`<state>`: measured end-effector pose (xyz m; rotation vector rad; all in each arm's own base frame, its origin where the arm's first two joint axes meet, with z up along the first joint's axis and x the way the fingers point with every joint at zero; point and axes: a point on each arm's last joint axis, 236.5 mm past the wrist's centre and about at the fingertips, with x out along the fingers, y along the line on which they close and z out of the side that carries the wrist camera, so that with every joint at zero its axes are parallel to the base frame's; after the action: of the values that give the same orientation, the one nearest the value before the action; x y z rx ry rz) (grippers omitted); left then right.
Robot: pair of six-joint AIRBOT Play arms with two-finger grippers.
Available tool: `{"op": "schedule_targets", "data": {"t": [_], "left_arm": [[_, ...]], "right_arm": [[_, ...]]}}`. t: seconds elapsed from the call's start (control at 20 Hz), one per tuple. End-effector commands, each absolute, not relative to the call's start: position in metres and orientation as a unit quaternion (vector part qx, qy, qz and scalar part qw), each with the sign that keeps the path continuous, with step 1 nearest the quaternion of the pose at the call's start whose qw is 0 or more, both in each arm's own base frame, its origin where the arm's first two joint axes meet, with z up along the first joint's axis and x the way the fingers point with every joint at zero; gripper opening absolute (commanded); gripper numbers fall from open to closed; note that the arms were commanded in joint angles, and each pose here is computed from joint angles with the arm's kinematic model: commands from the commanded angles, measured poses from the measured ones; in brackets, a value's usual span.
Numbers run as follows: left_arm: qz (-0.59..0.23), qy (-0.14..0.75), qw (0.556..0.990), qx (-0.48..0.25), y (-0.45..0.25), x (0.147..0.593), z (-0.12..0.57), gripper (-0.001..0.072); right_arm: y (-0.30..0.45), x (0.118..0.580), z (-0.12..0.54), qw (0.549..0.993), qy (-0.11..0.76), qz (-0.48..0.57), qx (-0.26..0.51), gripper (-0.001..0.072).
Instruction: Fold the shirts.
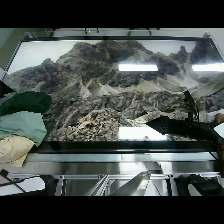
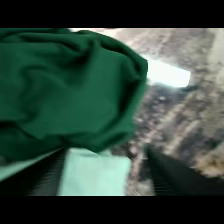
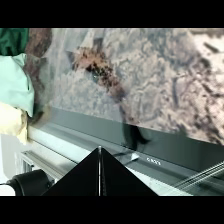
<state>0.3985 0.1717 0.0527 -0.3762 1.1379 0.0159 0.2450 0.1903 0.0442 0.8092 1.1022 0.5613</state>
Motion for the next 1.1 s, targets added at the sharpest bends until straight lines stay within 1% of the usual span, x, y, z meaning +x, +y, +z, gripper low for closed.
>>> {"op": "schedule_targets", "data": {"t": [0.0, 0.2, 0.25, 0.3, 0.35, 0.4, 0.45, 0.55, 0.65, 0.7, 0.8, 0.85, 0.95, 1.05], "left_arm": [[0.023, 0.586, 0.792, -0.172, 0.210, 0.420, -0.010, 0.0720], [0.001, 0.618, 0.765, -0.183, 0.211, 0.438, -0.058, 0.0720], [-0.011, 0.630, 0.754, -0.184, 0.204, 0.440, -0.069, 0.0690], [-0.029, 0.650, 0.736, -0.187, 0.191, 0.437, -0.080, 0.0542], [-0.051, 0.673, 0.713, -0.189, 0.175, 0.432, -0.088, 0.0189], [-0.079, 0.688, 0.698, -0.184, 0.160, 0.428, -0.088, 0.0002], [-0.098, 0.686, 0.697, -0.182, 0.146, 0.435, -0.080, 0.0002], [-0.160, 0.643, 0.724, -0.195, 0.104, 0.463, -0.034, 0.0002], [-0.250, 0.559, 0.762, -0.209, 0.047, 0.492, 0.047, 0.0002], [-0.297, 0.513, 0.776, -0.215, 0.014, 0.498, 0.091, 0.0002], [-0.386, 0.424, 0.790, -0.217, -0.054, 0.492, 0.177, 0.0002], [-0.409, 0.392, 0.797, -0.208, -0.083, 0.486, 0.206, 0.0002], [-0.416, 0.379, 0.809, -0.169, -0.126, 0.471, 0.225, 0.0003], [-0.437, 0.398, 0.793, -0.143, -0.169, 0.445, 0.222, 0.0023]], "right_arm": [[0.191, 0.245, 0.044, 0.739, 0.503, 0.256, 0.369, 0.0014], [0.191, 0.245, 0.044, 0.738, 0.503, 0.256, 0.369, 0.0013], [0.191, 0.245, 0.044, 0.739, 0.503, 0.256, 0.369, 0.0013], [0.191, 0.245, 0.044, 0.739, 0.503, 0.256, 0.369, 0.0013], [0.191, 0.245, 0.044, 0.739, 0.503, 0.256, 0.369, 0.0013], [0.191, 0.245, 0.044, 0.739, 0.503, 0.256, 0.369, 0.0013], [0.191, 0.245, 0.044, 0.739, 0.503, 0.256, 0.369, 0.0013], [0.191, 0.245, 0.044, 0.738, 0.503, 0.256, 0.369, 0.0013], [0.190, 0.244, 0.043, 0.743, 0.501, 0.261, 0.358, 0.0013], [0.190, 0.244, 0.043, 0.743, 0.501, 0.261, 0.359, 0.0013], [0.190, 0.244, 0.043, 0.743, 0.501, 0.261, 0.359, 0.0013], [0.190, 0.244, 0.043, 0.743, 0.501, 0.261, 0.359, 0.0013], [0.190, 0.244, 0.043, 0.743, 0.501, 0.261, 0.359, 0.0013], [0.190, 0.244, 0.043, 0.743, 0.501, 0.261, 0.359, 0.0013]]}}
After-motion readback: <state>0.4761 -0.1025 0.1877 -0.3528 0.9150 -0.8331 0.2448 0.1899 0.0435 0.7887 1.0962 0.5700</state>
